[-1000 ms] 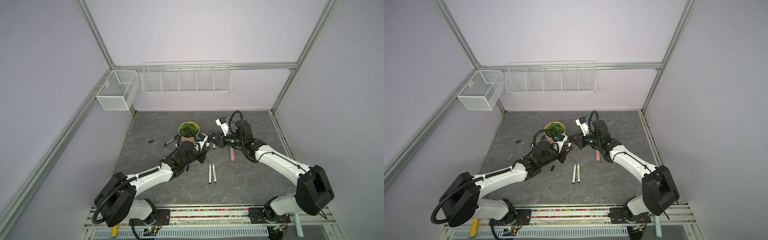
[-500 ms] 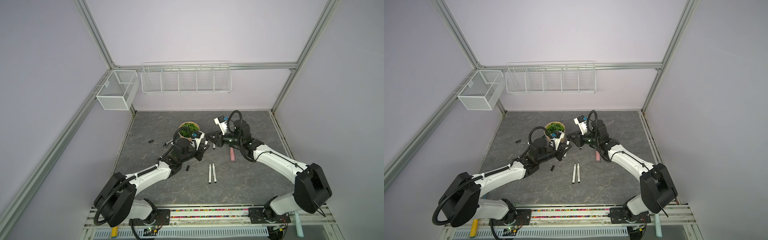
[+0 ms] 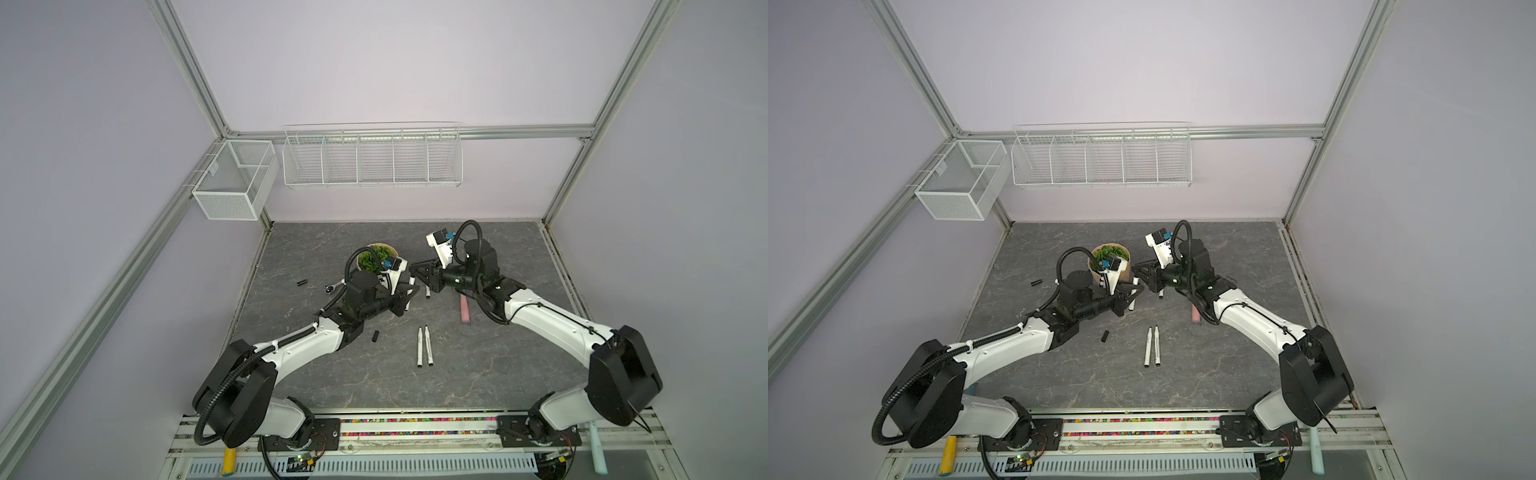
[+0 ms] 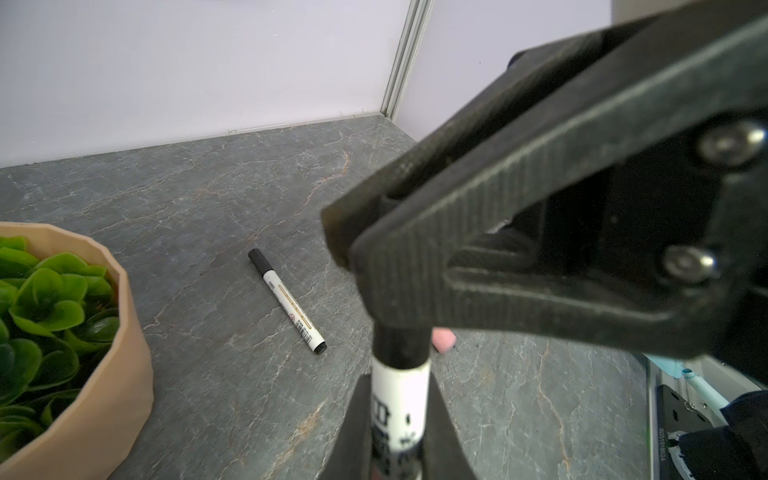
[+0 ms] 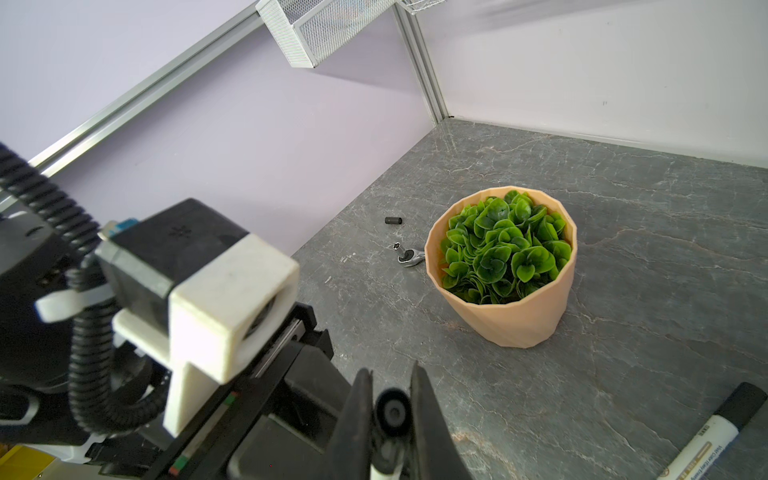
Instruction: Insert the pens into the pen caps
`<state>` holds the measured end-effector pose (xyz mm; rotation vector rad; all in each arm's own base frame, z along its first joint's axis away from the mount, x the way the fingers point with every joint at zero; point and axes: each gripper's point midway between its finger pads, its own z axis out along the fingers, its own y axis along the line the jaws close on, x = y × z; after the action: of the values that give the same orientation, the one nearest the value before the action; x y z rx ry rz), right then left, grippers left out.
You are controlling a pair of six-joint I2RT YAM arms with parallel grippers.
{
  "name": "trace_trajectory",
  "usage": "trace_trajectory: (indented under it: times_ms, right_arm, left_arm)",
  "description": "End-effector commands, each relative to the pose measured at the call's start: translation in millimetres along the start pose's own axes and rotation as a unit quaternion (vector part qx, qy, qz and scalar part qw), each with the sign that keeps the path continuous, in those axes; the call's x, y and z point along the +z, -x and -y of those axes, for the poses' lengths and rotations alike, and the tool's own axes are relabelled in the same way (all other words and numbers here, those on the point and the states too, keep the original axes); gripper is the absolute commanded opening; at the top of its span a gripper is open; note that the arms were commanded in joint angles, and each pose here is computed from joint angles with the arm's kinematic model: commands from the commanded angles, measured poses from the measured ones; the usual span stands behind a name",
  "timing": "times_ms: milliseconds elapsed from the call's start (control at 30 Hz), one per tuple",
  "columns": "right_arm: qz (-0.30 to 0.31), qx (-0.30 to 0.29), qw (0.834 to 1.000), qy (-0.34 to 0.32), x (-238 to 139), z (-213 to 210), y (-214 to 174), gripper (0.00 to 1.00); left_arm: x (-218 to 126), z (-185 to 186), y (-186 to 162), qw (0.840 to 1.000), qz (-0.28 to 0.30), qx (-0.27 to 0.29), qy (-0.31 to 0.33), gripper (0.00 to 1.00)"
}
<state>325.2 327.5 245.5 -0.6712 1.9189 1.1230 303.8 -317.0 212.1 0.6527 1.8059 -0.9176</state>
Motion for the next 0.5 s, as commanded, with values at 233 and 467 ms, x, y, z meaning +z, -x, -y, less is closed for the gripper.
trace_trajectory:
  times_ms: [233, 467]
  right_arm:
    - [-0.336, 0.172, 0.925, 0.043, -25.4, -24.5, -207.0, 0.07]
    - [-0.343, 0.190, 0.918, 0.063, -30.5, -28.4, -216.5, 0.07]
  left_arm:
    - [-110.8, -15.5, 259.3, 0.901, 0.421, 0.055, 0.085, 0.00]
    - [-106.1, -9.3, 265.8, 0.906, 0.398, 0.109, 0.095, 0.00]
